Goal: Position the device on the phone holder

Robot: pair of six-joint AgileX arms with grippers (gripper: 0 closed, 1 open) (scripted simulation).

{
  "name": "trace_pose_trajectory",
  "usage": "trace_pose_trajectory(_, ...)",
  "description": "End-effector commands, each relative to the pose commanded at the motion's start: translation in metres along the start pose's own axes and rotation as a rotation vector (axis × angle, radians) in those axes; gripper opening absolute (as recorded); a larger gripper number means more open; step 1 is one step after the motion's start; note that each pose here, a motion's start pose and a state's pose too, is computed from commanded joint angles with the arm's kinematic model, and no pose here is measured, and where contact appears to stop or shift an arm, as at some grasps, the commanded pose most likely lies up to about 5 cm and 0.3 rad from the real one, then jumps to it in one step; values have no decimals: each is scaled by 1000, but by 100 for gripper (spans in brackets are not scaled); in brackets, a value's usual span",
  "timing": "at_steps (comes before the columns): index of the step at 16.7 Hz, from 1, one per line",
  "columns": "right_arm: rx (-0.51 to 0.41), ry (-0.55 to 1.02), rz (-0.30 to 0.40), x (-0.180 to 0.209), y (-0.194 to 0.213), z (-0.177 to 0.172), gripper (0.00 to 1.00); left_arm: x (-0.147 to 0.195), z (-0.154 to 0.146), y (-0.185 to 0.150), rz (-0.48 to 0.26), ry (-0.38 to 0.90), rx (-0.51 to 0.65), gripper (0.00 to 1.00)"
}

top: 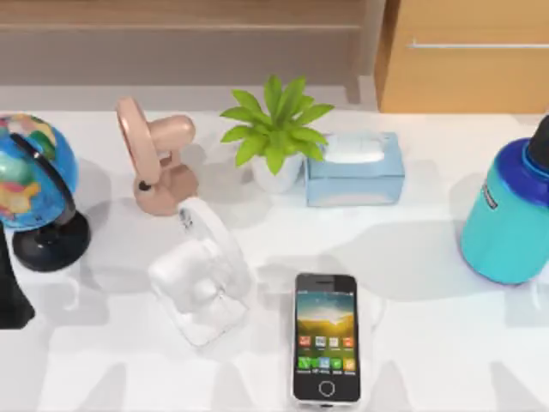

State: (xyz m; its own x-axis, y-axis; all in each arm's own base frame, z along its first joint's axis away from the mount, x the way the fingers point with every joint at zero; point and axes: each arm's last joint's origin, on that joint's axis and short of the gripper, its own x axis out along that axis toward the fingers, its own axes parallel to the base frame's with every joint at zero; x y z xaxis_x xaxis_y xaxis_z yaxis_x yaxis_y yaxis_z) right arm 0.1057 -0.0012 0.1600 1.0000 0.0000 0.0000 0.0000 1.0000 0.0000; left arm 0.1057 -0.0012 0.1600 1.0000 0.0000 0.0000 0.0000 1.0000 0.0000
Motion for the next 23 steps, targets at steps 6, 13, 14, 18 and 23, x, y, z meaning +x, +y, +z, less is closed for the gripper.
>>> trace_pose_trajectory(6, 48, 115, 35, 3, 5, 6, 100, 0, 0, 0, 0, 0, 0, 100)
trace_pose_trajectory(13, 130, 846, 130, 26, 37, 12, 100, 0, 0, 0, 0, 0, 0, 100)
trace_pose_trajectory(14, 119, 982, 120, 33, 46, 11, 100, 0, 0, 0, 0, 0, 0, 100)
trace_pose_trajectory(18, 55, 1349, 41, 68, 91, 11, 100, 0, 0, 0, 0, 0, 0, 100)
trace_pose_trajectory(23, 17, 1472, -20, 105, 169, 20, 100, 0, 0, 0, 0, 0, 0, 100)
